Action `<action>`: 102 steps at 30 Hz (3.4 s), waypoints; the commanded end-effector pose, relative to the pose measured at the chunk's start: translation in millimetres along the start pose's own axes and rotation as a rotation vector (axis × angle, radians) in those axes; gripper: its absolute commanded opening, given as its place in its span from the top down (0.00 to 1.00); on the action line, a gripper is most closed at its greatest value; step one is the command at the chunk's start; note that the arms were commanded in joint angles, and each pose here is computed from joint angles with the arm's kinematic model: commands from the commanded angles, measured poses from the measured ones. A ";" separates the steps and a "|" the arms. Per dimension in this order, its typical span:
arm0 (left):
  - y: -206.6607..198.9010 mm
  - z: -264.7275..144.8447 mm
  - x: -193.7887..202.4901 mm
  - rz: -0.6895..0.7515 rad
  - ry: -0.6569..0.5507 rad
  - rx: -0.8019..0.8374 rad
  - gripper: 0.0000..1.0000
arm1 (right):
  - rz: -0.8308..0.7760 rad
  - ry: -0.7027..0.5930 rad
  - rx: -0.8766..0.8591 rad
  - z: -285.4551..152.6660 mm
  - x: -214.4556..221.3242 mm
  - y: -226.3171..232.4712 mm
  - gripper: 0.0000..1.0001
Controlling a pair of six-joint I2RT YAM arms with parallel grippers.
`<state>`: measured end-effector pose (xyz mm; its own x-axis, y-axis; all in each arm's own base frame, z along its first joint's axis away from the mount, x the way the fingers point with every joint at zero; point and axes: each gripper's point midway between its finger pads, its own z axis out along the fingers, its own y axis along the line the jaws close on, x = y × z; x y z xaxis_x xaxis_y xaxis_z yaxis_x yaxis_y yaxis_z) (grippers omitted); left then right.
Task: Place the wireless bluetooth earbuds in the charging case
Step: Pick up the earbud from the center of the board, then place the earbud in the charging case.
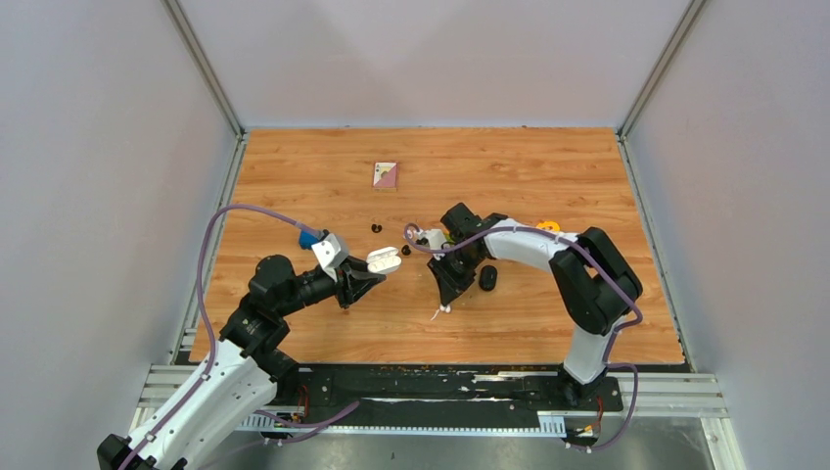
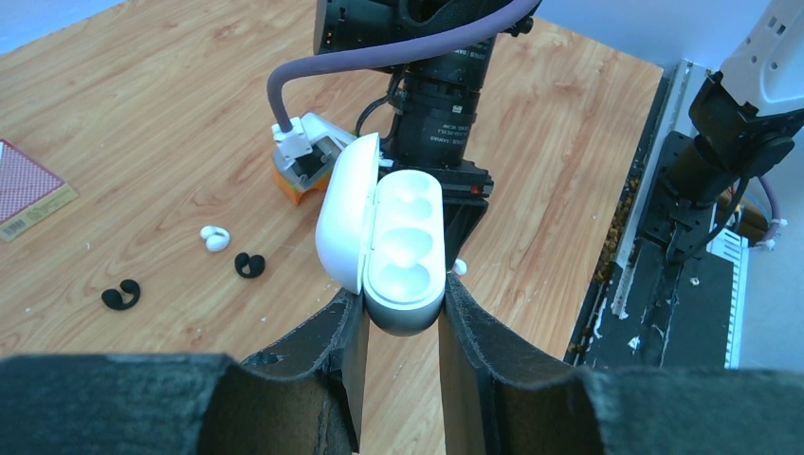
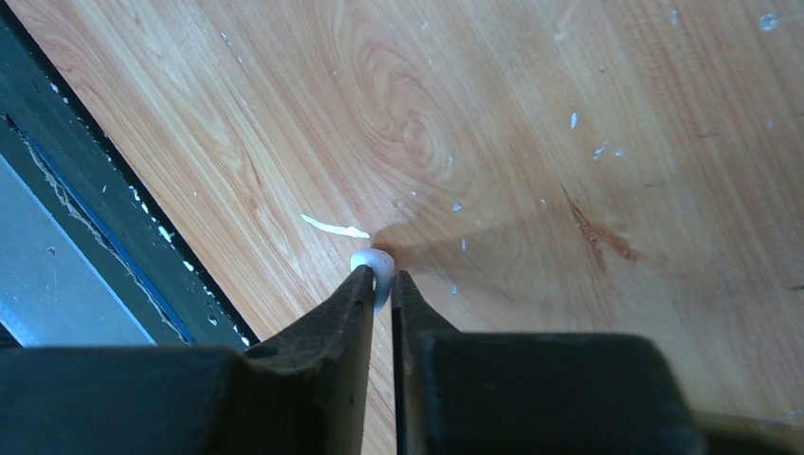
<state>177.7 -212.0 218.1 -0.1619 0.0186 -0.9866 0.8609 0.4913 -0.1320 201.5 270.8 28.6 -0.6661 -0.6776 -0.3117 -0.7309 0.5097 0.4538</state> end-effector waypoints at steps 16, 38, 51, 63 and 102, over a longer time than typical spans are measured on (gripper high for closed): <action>-2.7 3.2 -8.1 0.009 -0.023 0.024 1.00 | -0.499 -0.229 0.001 -76.2 -12.7 44.7 1.00; -24.8 9.1 -8.5 0.022 -0.036 0.181 1.00 | -1.043 -0.551 -0.148 -217.2 -90.3 161.6 1.00; -38.2 5.0 -15.3 0.032 -0.072 0.250 1.00 | -1.101 -0.531 -0.198 -208.5 -100.0 194.3 1.00; -45.1 0.4 -21.0 0.038 -0.098 0.275 1.00 | -1.173 -0.467 -0.165 -187.0 -108.0 207.2 1.00; -43.6 -3.7 -25.7 0.061 -0.123 0.250 1.00 | -1.078 -0.421 -0.026 -165.9 -114.1 182.8 0.91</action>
<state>144.0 -230.5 234.2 -0.1193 -0.0452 -0.9918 0.9529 0.2753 -0.1272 164.5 352.9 267.8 0.2769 -0.5504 -0.7877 -0.9512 -0.2733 -0.1434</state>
